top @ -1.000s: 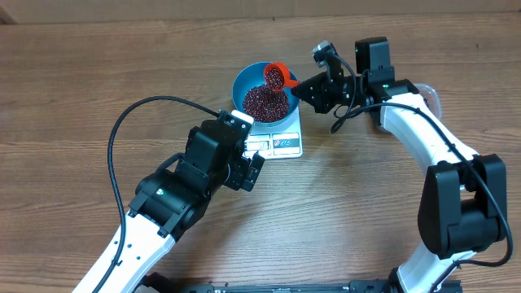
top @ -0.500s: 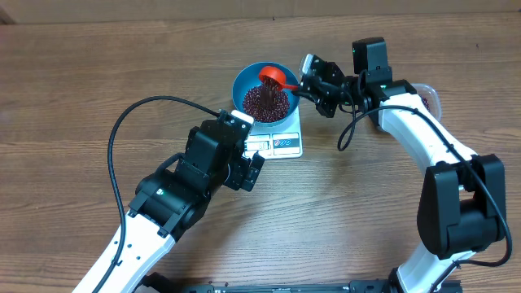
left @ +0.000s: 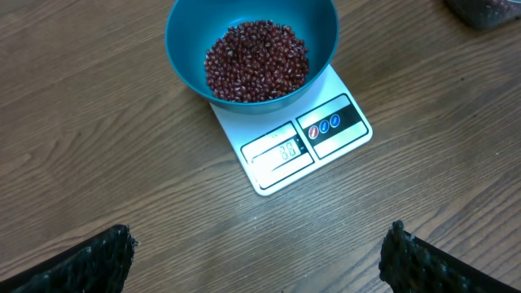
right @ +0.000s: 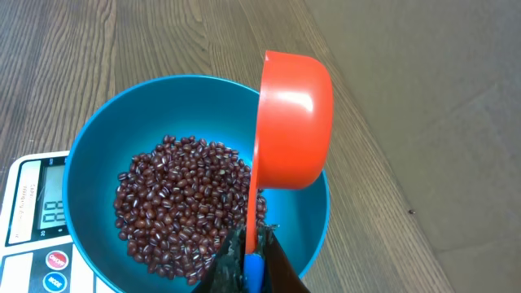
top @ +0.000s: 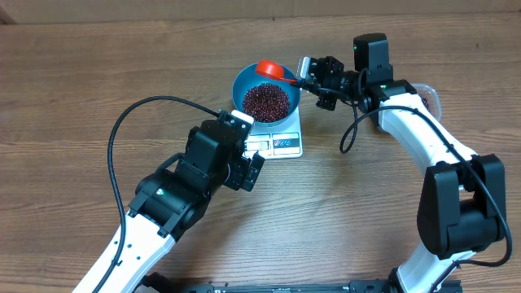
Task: Scoop item into bowl and weigh 150g on scale
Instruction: 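Tilt the scoop to pour beans into the blue bowl, then move the empty scoop right back to the bean tub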
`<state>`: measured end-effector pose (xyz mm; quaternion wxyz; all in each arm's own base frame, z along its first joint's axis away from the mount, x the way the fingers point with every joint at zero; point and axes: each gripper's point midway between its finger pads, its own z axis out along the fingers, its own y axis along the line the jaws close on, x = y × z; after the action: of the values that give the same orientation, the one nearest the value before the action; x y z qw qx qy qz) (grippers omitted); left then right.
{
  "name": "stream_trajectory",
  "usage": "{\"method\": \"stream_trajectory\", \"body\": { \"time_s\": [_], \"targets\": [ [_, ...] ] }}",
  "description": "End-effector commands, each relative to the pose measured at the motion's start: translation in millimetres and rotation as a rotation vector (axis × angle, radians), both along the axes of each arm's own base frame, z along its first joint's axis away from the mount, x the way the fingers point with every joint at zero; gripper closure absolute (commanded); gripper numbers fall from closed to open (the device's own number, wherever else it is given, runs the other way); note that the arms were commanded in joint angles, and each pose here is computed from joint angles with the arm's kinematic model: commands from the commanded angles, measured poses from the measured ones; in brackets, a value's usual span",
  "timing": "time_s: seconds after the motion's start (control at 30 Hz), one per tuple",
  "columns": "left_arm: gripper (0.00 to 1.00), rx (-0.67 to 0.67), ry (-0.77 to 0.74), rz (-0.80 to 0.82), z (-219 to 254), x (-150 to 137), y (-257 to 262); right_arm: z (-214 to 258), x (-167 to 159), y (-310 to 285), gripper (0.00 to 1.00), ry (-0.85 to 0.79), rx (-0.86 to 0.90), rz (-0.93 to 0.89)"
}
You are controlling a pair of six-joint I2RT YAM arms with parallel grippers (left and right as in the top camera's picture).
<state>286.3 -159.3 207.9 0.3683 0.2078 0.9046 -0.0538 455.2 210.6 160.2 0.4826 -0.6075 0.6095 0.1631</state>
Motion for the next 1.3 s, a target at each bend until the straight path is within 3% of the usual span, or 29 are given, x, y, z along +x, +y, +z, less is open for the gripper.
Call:
{"method": "stream_trajectory", "body": {
  "time_s": [0.0,0.17,0.37,0.53,0.77,1.17,1.27],
  "targets": [
    [0.01,0.004,-0.002,0.012,-0.9,1.8,1.8,6.5,1.8,2.0,0.96,0.029,0.025,-0.026],
    [0.01,0.005,-0.001,0.012,-1.0,1.8,1.8,22.8,7.3,-6.6,0.96,0.114,0.065,-0.168],
    [0.01,0.004,-0.002,0.012,-0.9,1.8,1.8,61.0,-9.1,-14.2,0.96,0.087,0.065,-0.201],
    [0.00,0.004,-0.002,0.012,-0.9,1.8,1.8,78.5,-16.2,-41.1,0.96,0.055,-0.029,-0.344],
    [0.01,0.004,-0.002,0.012,-0.9,1.8,1.8,66.7,-17.3,-105.4,0.96,0.110,-0.211,-0.708],
    [0.01,0.004,-0.002,0.012,-0.9,1.8,1.8,55.0,-22.4,-187.4,0.96,0.279,-0.111,-1.321],
    [0.01,0.004,-0.002,0.012,-0.9,1.8,1.8,45.2,-32.7,-205.1,0.96,0.355,-0.101,-1.400]
  ]
}}
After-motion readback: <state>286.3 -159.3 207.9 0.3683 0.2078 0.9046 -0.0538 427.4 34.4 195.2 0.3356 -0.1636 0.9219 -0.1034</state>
